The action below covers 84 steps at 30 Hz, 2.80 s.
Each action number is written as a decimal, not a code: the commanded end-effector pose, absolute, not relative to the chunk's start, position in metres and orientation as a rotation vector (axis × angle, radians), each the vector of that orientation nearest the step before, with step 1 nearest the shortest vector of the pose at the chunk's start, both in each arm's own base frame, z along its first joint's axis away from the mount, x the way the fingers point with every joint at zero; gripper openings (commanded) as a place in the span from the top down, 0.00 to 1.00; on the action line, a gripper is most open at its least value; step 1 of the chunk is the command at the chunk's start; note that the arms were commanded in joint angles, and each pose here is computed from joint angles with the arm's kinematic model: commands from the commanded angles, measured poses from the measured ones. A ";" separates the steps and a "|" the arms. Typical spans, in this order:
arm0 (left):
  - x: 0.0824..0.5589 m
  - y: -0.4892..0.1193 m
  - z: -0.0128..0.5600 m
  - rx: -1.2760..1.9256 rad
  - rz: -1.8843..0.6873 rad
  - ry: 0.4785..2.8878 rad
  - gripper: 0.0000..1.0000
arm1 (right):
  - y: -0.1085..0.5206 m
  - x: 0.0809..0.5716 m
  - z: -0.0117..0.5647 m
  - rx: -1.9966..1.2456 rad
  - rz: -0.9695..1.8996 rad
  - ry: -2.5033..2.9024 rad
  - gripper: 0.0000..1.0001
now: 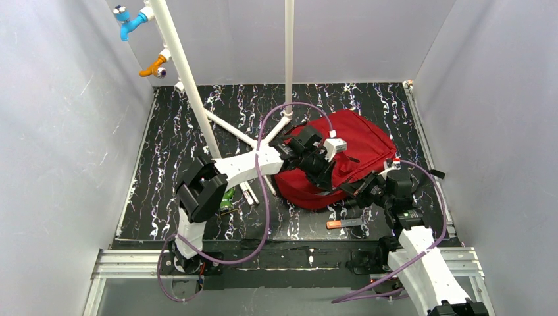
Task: Pack the student bag
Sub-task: Zip the student bag at the center of the board.
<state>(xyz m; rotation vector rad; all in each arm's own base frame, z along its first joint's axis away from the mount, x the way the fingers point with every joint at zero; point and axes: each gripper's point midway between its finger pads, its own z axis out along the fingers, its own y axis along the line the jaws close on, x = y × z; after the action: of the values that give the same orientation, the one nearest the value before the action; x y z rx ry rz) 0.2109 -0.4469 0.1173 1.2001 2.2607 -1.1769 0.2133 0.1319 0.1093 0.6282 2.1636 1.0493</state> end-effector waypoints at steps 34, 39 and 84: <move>0.212 -0.448 0.179 1.120 -1.297 2.112 1.00 | 0.085 0.231 0.139 0.501 0.591 2.602 0.17; 0.206 -0.451 0.177 1.089 -1.352 2.122 1.00 | 0.112 0.217 0.125 0.772 0.831 2.582 0.19; 0.179 -0.474 0.204 1.121 -1.479 2.041 1.00 | 0.106 0.239 0.126 1.010 0.981 2.358 0.55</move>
<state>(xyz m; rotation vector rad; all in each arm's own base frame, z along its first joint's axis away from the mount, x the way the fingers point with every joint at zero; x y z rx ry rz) 0.1933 -0.4819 0.1658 1.0773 2.1437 -1.4155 0.2049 0.1081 0.1101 0.9692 2.4923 0.9511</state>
